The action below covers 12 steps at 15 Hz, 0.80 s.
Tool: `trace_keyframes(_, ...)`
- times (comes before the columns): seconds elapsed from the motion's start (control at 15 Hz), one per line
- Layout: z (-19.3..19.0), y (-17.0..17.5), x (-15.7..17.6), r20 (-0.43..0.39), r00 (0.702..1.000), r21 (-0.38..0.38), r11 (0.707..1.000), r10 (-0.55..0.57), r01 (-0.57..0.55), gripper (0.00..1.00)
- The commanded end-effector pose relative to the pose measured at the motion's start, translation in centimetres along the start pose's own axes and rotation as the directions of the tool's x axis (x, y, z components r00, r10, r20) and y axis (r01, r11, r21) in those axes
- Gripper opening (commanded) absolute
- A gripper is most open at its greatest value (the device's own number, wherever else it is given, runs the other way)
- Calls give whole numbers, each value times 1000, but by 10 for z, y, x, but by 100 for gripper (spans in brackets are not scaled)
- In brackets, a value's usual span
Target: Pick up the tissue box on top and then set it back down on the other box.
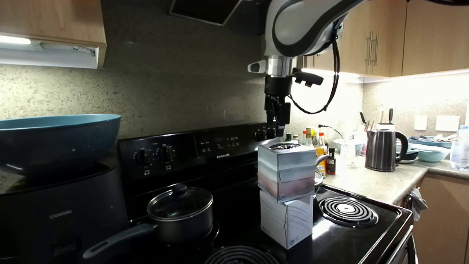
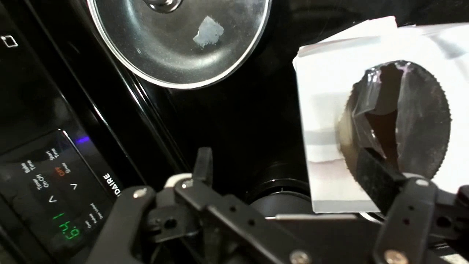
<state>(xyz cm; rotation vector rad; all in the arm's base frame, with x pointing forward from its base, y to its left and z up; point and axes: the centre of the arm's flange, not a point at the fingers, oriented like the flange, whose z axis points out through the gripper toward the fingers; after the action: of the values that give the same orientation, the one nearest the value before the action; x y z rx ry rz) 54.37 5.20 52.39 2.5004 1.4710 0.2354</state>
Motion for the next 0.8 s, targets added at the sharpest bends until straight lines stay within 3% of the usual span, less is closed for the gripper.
trace_keyframes(0.0,-18,-15,-10,-2,997,-49,995,81,-81,100)
trace_keyframes(0.4,-51,-18,-12,-77,965,-127,958,249,-257,100)
trace_keyframes(0.47,-46,-3,-7,-56,978,-81,976,200,-204,100)
trace_keyframes(0.73,-47,-3,-7,-57,976,-81,974,209,-213,100)
